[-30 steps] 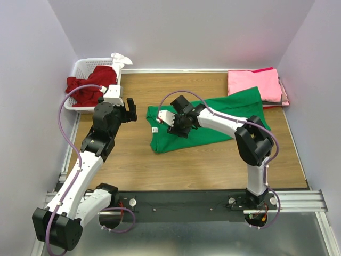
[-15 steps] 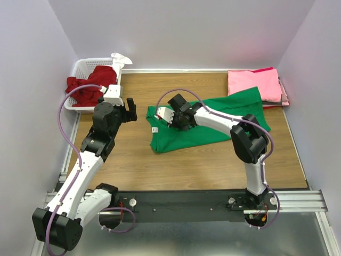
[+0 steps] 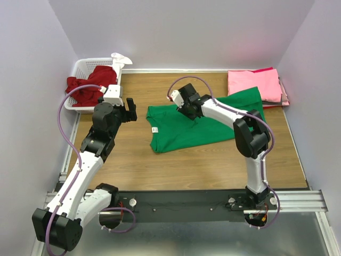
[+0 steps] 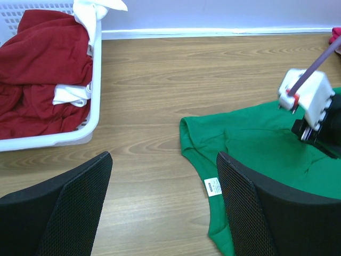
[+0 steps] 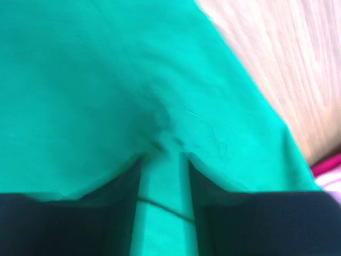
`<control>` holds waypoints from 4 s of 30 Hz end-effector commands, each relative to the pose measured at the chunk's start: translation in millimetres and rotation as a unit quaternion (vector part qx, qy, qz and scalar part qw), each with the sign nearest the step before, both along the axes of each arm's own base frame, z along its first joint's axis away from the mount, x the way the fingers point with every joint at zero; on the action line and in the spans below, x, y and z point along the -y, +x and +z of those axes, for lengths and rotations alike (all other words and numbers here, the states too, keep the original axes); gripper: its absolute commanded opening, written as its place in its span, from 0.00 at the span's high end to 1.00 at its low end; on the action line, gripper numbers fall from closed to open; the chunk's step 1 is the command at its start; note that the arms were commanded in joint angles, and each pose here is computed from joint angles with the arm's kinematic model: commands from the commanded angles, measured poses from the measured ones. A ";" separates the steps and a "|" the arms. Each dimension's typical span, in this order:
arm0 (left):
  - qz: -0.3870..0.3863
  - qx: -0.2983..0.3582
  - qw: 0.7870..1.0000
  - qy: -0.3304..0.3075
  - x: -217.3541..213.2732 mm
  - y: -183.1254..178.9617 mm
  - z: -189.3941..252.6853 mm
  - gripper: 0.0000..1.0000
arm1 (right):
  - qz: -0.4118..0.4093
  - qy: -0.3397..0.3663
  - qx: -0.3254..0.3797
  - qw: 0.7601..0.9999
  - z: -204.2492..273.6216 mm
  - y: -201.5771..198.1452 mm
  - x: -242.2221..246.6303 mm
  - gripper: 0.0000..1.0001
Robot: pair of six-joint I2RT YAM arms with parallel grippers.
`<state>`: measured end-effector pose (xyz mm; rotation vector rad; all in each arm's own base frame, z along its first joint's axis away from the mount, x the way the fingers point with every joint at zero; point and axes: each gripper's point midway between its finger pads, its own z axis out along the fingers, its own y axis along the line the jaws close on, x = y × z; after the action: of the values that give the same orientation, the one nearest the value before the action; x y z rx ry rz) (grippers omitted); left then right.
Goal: Fold and stack the t-shirts
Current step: Fold the tshirt
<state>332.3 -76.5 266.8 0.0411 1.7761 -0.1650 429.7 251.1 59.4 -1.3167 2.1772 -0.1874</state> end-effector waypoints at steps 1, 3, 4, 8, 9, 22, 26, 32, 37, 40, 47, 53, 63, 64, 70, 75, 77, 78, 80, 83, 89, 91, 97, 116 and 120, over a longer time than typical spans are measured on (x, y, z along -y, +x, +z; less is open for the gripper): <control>0.015 0.018 1.000 -0.005 -5.4 0.5 9.6 0.14 | -0.041 0.018 0.018 0.999 5.8 11.8 3.0 0.23; 0.014 0.018 1.000 -0.005 -4.8 0.4 9.6 0.14 | -0.045 0.024 0.024 0.998 13.8 12.0 3.1 0.16; 0.012 0.017 1.000 -0.006 -4.3 0.3 8.9 0.14 | -0.049 0.027 0.028 0.998 18.1 12.8 4.8 0.11; -0.003 0.013 1.000 -0.014 1.9 -0.1 6.3 0.12 | -0.071 0.061 0.039 0.995 44.0 21.9 21.3 0.01; -0.023 0.010 0.999 -0.021 9.8 -0.8 3.3 0.09 | -0.071 0.074 0.038 0.994 49.5 22.4 24.6 0.00; -0.153 -0.146 0.965 -0.158 72.7 -41.0 -71.9 0.13 | 0.320 0.199 -0.155 0.913 39.0 -194.0 -1.6 0.02; -0.119 -0.114 0.973 -0.161 59.6 -43.6 -49.9 0.13 | 0.299 0.123 -0.128 0.938 18.1 -183.9 -23.1 0.08; -0.103 -0.210 0.936 -0.263 74.1 -68.0 -93.5 0.17 | 0.239 0.099 -0.119 0.959 14.3 -152.0 -40.9 0.16; -0.108 -0.313 0.897 -0.292 86.9 -99.1 -153.8 0.24 | 0.212 0.101 -0.110 0.966 20.9 -142.3 -11.1 0.11; -0.073 -0.347 0.889 -0.290 83.8 -105.3 -172.5 0.24 | 0.168 0.143 -0.106 0.969 35.3 -126.7 15.8 0.10; -0.030 -0.415 0.860 -0.296 88.4 -115.1 -206.5 0.23 | 0.105 0.226 -0.099 0.964 51.4 -116.1 74.2 0.10; -0.033 -0.435 0.852 -0.288 101.9 -120.3 -216.2 0.23 | 0.112 0.268 -0.087 0.953 66.6 -121.4 82.4 0.10; -0.021 -0.454 0.844 -0.285 112.6 -127.0 -231.7 0.23 | 0.112 0.272 -0.087 0.952 64.4 -124.0 86.6 0.09; -0.019 -0.454 0.843 -0.288 113.5 -126.4 -233.0 0.23 | 0.111 0.273 -0.087 0.952 63.9 -124.4 87.5 0.09; -0.015 -0.464 0.837 -0.288 120.9 -127.7 -240.4 0.24 | 0.109 0.276 -0.087 0.951 64.1 -124.2 89.2 0.09; -0.004 -0.469 0.837 -0.283 119.6 -126.9 -247.0 0.24 | 0.109 0.276 -0.086 0.951 63.7 -124.3 89.8 0.10; 0.000 -0.470 0.837 -0.281 118.4 -127.2 -249.4 0.24 | 0.110 0.276 -0.086 0.951 64.2 -123.9 89.7 0.10; 0.002 -0.470 0.837 -0.282 118.2 -126.6 -249.7 0.24 | 0.109 0.275 -0.086 0.951 63.1 -124.3 90.4 0.09; 0.005 -0.469 0.837 -0.281 117.3 -126.1 -250.7 0.24 | 0.108 0.275 -0.087 0.951 62.6 -124.1 90.9 0.09; 0.008 -0.469 0.837 -0.283 117.4 -125.2 -250.8 0.25 | 0.110 0.275 -0.088 0.951 61.6 -124.6 90.5 0.09; 0.015 -0.469 0.836 -0.284 116.9 -123.0 -251.3 0.25 | 0.108 0.274 -0.089 0.951 61.0 -124.4 91.5 0.09; 0.017 -0.466 0.838 -0.282 117.2 -120.1 -250.1 0.25 | 0.108 0.274 -0.090 0.951 60.4 -124.8 91.6 0.09; 0.049 -0.455 0.845 -0.275 112.5 -106.6 -251.1 0.27 | 0.109 0.276 -0.091 0.951 59.8 -125.3 91.4 0.09; 0.080 -0.389 0.886 -0.238 63.0 -31.7 -220.1 0.91 | 0.117 0.285 -0.081 0.948 68.3 -127.7 91.3 0.09; 0.067 -0.394 0.892 -0.212 55.7 -1.9 -218.1 0.94 | 0.119 0.286 -0.081 0.947 68.0 -128.9 91.5 0.09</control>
<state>310.1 -145.1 50.8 -0.6328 2.4755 -0.6054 304.8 158.0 122.0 -1.2467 2.0046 0.6056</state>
